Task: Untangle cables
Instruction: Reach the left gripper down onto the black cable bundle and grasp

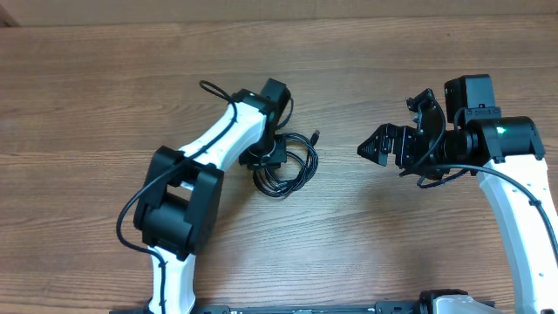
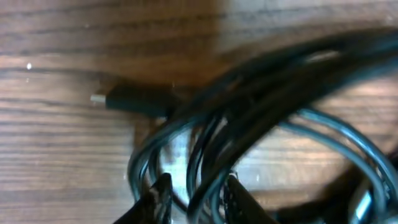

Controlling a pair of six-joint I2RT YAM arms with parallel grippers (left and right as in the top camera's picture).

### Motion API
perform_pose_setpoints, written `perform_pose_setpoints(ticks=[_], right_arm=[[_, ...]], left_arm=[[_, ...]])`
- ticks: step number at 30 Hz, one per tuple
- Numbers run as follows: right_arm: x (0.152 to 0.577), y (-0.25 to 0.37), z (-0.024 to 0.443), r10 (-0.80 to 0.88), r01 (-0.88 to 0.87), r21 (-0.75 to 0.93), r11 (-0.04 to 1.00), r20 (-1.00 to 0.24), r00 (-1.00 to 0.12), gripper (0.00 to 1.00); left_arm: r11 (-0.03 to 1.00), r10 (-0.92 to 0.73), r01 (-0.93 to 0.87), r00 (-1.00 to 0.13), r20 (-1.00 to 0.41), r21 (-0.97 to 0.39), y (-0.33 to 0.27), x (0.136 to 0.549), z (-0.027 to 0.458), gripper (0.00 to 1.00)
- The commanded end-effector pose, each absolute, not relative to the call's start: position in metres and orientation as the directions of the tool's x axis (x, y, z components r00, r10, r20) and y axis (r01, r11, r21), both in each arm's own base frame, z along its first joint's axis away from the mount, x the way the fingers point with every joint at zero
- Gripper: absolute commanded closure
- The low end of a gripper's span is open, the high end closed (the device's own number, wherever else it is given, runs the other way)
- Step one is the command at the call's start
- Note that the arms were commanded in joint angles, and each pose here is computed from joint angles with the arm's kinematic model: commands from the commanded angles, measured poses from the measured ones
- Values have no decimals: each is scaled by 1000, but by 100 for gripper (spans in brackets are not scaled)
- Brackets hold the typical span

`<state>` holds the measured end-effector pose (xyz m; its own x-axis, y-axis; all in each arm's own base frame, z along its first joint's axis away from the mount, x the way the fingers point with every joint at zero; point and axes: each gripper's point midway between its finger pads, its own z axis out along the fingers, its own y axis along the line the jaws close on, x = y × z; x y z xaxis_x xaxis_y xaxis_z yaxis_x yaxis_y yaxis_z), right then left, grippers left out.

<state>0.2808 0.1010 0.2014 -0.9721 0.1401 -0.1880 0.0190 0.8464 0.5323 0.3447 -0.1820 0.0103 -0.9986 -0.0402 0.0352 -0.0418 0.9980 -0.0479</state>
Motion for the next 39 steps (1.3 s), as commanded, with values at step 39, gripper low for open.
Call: perform_pose_setpoints(ticks=[39], right_arm=[[302, 124, 232, 123, -104, 651, 752, -294, -948, 0]], left_arm=[[877, 109, 276, -911, -399, -392, -225, 356, 273, 96]])
